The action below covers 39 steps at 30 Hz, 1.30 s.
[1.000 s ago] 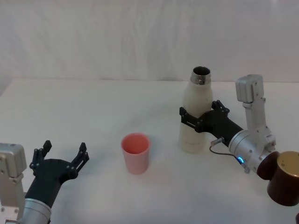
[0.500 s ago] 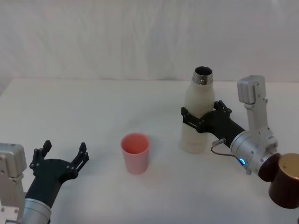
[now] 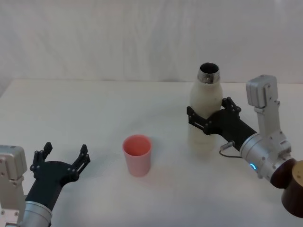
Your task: Grasp the thermos with one hand and pour water into the cup lid.
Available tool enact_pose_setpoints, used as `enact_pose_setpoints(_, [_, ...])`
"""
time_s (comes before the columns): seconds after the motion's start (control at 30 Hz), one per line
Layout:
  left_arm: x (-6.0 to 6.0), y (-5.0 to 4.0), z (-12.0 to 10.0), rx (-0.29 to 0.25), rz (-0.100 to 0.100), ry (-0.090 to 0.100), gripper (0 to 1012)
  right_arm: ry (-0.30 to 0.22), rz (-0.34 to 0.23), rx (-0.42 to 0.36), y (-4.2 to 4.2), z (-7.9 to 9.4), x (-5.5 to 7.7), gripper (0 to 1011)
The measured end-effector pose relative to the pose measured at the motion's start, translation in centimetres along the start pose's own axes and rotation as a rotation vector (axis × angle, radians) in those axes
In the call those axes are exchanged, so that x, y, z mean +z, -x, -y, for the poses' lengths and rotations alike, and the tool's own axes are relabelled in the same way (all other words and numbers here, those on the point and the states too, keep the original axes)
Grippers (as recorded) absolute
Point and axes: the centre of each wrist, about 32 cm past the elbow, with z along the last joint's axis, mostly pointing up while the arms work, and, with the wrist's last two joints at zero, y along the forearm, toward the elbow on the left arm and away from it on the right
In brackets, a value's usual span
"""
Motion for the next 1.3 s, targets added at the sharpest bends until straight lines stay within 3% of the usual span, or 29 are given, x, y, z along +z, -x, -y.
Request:
enact_pose_setpoints(0.2, [0.0, 0.0, 0.0, 0.0, 0.0, 0.0, 1001, 0.014, 0.064, 0.008, 0.19, 0.8, 0.6, 957])
enact_pose_setpoints(0.43, [0.0, 0.0, 0.0, 0.0, 0.0, 0.0, 1001, 0.074, 0.224, 0.01, 0.75, 1.4, 0.9, 957])
enact_pose_setpoints(0.63, [0.0, 0.0, 0.0, 0.0, 0.0, 0.0, 1001, 0.109, 0.304, 0.016, 1.14, 1.5, 0.7, 957])
enact_pose_setpoints(0.97, [0.0, 0.0, 0.0, 0.0, 0.0, 0.0, 1001, 0.134, 0.418, 0.024, 1.84, 1.1, 0.9, 957])
enact_pose_setpoints(1.3, [0.0, 0.0, 0.0, 0.0, 0.0, 0.0, 1001, 0.17, 0.598, 0.035, 3.12, 0.1, 0.8, 957])
